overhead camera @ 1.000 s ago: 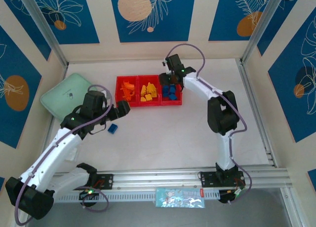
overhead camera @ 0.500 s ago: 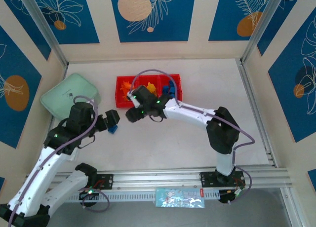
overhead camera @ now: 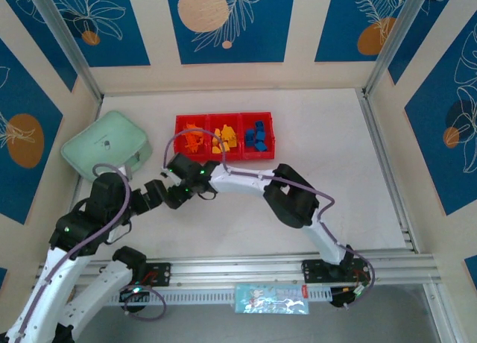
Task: Sort the legos into containers by color
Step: Pick up the lego from the middle-left of the table.
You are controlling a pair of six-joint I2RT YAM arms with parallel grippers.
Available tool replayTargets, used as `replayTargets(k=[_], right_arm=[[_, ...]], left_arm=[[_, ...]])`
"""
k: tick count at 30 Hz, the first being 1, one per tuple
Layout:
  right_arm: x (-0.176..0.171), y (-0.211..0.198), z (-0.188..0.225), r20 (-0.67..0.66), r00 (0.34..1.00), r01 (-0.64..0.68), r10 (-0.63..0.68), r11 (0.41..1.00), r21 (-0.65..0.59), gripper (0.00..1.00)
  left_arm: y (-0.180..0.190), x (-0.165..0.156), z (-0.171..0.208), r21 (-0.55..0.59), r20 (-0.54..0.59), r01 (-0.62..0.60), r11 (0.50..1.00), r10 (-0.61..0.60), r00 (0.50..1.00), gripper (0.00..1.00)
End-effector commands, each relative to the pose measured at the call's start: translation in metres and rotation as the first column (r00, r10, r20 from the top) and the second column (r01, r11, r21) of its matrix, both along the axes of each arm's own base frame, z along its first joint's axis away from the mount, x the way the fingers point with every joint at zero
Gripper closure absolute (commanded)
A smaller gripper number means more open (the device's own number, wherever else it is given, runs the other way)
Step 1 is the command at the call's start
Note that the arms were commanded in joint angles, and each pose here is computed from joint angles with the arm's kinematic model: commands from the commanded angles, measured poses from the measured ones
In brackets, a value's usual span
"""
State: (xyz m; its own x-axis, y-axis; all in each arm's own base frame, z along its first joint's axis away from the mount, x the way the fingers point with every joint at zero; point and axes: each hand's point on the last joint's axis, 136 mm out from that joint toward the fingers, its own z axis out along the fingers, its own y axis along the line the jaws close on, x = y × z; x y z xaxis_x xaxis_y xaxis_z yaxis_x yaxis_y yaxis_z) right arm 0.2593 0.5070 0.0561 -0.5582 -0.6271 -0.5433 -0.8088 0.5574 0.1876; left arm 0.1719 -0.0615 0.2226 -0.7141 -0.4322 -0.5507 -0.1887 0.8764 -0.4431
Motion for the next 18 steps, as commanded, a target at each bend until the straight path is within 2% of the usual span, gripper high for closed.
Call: replayTargets(k=[1, 5, 12, 18], right_arm=[[0.004, 0.011, -0.001, 0.029, 0.999, -0.042, 0.042, 0.999, -0.017, 0.19], [0.009, 0.017, -0.012, 0.064, 0.996, -0.055, 0.058, 0.997, -0.047, 0.16], [0.015, 0.023, -0.030, 0.091, 0.993, -0.067, 0.076, 0.993, -0.098, 0.16], [0.015, 0.025, -0.039, 0.106, 0.990, -0.074, 0.088, 0.989, -0.131, 0.25]], left_arm=[[0.010, -0.005, -0.009, 0.018, -0.029, -0.051, 0.999, 0.051, 0.998, 0.01], [0.013, -0.006, -0.010, 0.027, -0.031, -0.063, 0.998, 0.064, 0.997, 0.01], [0.014, -0.005, -0.009, 0.029, -0.028, -0.068, 0.997, 0.069, 0.997, 0.01], [0.013, -0.004, -0.010, 0.028, -0.031, -0.066, 0.997, 0.067, 0.997, 0.01]])
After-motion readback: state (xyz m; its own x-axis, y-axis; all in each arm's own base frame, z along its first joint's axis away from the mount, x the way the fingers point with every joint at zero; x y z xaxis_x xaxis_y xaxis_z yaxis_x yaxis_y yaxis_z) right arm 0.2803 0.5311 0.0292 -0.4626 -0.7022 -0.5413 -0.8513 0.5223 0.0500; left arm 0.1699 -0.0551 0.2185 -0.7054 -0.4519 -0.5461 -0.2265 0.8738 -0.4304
